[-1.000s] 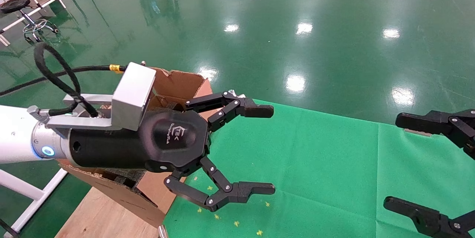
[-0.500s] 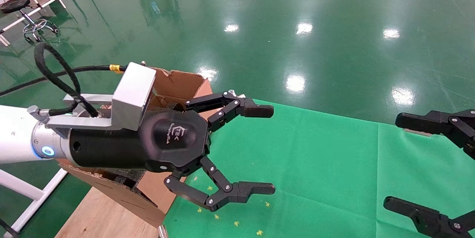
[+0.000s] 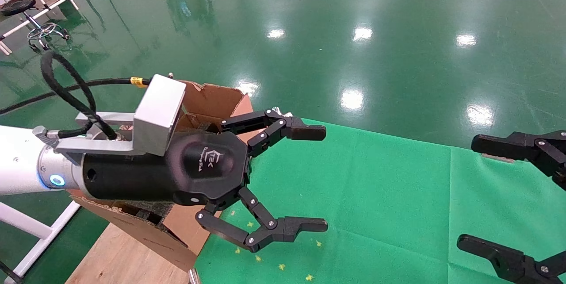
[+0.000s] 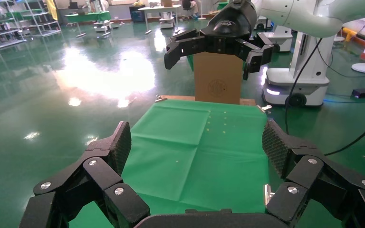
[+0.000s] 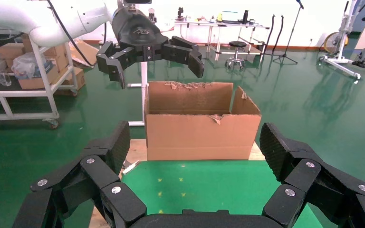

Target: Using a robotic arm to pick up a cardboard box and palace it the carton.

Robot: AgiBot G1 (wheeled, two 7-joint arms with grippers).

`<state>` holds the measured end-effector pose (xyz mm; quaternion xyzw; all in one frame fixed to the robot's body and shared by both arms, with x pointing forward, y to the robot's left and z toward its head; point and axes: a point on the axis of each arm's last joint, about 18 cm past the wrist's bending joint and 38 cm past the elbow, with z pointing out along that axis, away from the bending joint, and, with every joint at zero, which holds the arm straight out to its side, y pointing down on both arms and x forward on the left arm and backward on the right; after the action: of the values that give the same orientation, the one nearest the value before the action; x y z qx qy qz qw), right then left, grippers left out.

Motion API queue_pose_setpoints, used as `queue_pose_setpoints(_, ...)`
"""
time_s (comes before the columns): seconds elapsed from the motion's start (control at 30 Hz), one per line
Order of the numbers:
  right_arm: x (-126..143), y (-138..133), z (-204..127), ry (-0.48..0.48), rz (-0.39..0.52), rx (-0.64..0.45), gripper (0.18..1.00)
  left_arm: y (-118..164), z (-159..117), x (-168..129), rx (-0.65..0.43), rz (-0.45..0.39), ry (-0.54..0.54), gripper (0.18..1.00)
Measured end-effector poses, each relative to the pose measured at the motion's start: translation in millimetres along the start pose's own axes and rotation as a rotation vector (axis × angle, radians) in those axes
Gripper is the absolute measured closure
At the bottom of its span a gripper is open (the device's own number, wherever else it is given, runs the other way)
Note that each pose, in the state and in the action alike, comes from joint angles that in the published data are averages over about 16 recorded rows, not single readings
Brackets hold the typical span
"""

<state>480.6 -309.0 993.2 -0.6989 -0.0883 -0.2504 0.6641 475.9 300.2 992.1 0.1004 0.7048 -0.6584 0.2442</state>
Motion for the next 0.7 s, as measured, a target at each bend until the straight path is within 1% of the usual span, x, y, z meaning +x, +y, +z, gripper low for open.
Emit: queue_pose_setpoints(0.7,0.0,0.0,0.0,0.0,0.0,0.0,0.178,0.0,0.0,0.0,0.0,0.0,0.0,0.183)
